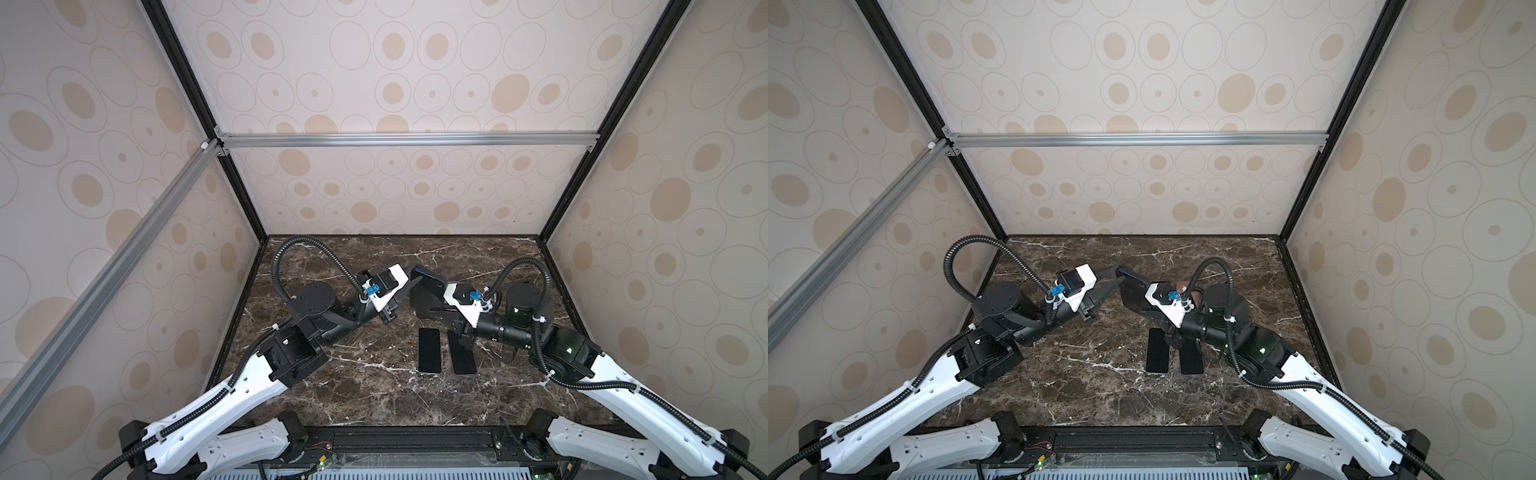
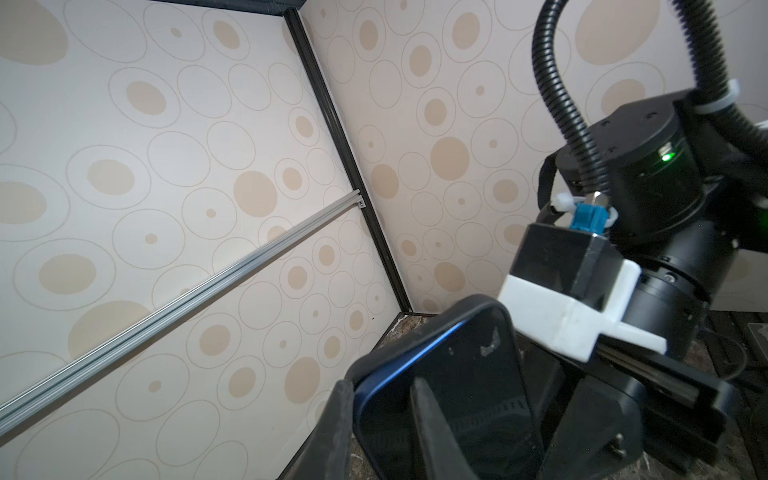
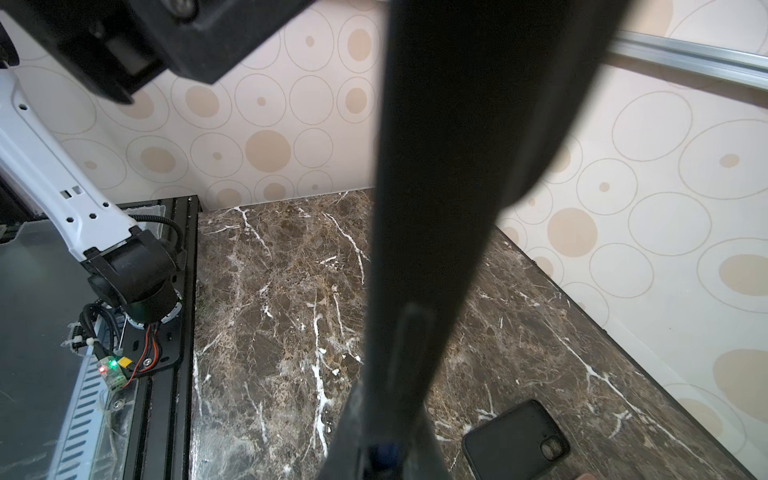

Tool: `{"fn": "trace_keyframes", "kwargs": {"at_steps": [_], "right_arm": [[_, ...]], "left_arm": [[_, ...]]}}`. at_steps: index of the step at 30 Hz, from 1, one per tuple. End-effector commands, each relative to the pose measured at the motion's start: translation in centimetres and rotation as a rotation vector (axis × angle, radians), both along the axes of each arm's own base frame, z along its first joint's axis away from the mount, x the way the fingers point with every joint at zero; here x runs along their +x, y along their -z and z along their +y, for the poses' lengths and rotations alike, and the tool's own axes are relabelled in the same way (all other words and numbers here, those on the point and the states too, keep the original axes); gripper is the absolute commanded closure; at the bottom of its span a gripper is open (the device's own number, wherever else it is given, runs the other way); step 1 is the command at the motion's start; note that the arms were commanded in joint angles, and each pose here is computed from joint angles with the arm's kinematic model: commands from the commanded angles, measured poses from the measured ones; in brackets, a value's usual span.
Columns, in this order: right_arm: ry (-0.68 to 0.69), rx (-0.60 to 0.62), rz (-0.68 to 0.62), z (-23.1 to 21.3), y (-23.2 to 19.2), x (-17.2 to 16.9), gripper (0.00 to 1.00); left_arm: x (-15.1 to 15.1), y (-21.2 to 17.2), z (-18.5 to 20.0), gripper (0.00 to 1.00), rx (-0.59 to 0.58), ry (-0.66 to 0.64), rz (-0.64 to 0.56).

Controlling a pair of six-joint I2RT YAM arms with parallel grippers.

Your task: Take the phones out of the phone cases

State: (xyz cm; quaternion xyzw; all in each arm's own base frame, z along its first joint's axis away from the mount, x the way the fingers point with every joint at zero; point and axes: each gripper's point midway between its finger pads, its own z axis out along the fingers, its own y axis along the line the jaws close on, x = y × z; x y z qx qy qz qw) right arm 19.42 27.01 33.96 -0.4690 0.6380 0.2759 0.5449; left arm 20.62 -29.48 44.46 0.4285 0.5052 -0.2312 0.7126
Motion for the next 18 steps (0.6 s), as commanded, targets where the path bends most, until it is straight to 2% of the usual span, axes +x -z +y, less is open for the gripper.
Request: {"fn": "trace_keyframes", "kwargs": {"at_steps": [1,8,18], "right_arm": [[-0.209,0.073,-0.184,1.7,-4.8,-3.3,1.00],[-0.266,0.063,-0.196,1.9,-5.0,-4.1,1.00],[-0.322,0.063,-0.222,1.9,-5.9,-5.2,1.00]], "left_arm": [[-2.4,7.0,-3.2,0.78,0.213,0.207,0.147],[-3.1,8.1,-3.9,0.78,0.249,0.287,0.193],[-5.1,8.6,-4.2,0.75,0.261,0.475,0.273]]}}
